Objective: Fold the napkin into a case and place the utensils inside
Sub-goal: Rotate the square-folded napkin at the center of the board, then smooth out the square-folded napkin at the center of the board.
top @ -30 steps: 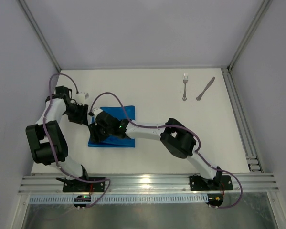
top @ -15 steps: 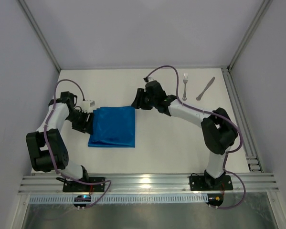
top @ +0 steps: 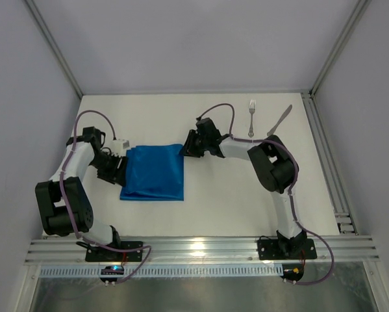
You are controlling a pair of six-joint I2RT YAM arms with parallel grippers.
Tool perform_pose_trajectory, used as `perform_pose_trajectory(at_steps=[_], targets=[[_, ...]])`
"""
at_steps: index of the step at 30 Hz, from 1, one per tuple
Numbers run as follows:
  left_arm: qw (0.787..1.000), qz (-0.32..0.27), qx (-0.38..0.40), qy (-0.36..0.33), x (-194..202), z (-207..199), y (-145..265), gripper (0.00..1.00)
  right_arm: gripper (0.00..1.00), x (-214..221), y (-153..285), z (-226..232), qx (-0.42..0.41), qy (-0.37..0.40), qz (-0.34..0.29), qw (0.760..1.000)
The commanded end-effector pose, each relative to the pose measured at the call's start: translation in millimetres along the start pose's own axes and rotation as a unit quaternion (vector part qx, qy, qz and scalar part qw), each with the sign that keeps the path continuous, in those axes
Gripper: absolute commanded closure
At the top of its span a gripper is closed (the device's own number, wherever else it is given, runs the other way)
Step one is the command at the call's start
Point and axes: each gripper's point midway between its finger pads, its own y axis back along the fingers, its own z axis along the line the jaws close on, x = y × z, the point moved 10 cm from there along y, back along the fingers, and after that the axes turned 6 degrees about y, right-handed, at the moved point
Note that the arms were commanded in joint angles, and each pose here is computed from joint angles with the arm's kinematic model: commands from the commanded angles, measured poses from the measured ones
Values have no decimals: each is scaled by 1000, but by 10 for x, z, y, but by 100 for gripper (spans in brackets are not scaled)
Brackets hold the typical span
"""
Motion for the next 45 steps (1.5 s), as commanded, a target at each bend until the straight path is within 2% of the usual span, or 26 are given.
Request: perform_pose_trajectory(at_steps=[1,3,4,7,12,15,16,18,21,23,27,29,31,32,34,35,39,41,42,43,44,45], targets=[[1000,-6,-4,-9,36,-27,50,45,69,-95,-81,67,-26,-20,-27,999],[1000,-7,-4,-8,30,-25,49,45,74,-83,-125,53,-30,-26,-26,999],[1000,-6,-4,-8,36,-28,50,46,84,-80,-133,51,-31,-29,-26,999],[1000,-10,-4,-9,24,-34,71,47,96,-59,-123,45,-39,-35,-31,998],[1000,-19,1,-17,-43,-35,105,47,96,0,81,14,-23,-48,-57,997],[1000,-22,5,-17,-104,-15,111,47,96,140,350,-72,12,-62,-77,995],[999,-25,10,-19,-136,-19,117,47,96,322,422,-229,39,-71,-66,995],[999,-26,20,-20,-172,-16,106,47,96,391,671,-231,52,-77,-86,992],[998,-27,37,-32,-227,-56,75,47,96,880,987,-481,102,-83,-60,990],[998,-25,44,-46,-252,-97,50,47,96,1083,1182,-452,117,-75,-62,988],[993,-19,73,-89,-310,-294,-36,46,96,1602,1421,-449,124,-90,-19,988],[990,-22,99,-97,-332,-370,-37,45,80,1714,1522,-456,144,-87,11,986],[988,-19,110,-105,-333,-398,-30,44,66,1673,1659,-368,135,-66,7,989],[988,-15,113,-104,-322,-404,-22,44,54,1675,1742,-384,154,-54,16,987],[986,-5,119,-114,-293,-429,-25,43,42,1456,1917,-301,169,1,-3,986],[986,-3,120,-118,-283,-437,-25,42,40,1353,1966,-283,174,18,-8,985],[988,3,77,-134,-285,-424,-110,42,38,679,2000,-85,123,110,-47,985],[990,3,65,-122,-297,-413,-183,43,43,475,1784,-102,119,169,-27,978],[990,4,65,-122,-324,-404,-234,43,51,249,1744,77,101,191,-43,975],[991,5,63,-114,-337,-410,-254,44,53,167,1650,128,91,208,-31,973],[992,7,60,-112,-350,-412,-282,44,56,155,1391,45,99,230,5,968],[993,2,53,-110,-387,-392,-324,47,62,-48,1317,202,84,240,-10,967]])
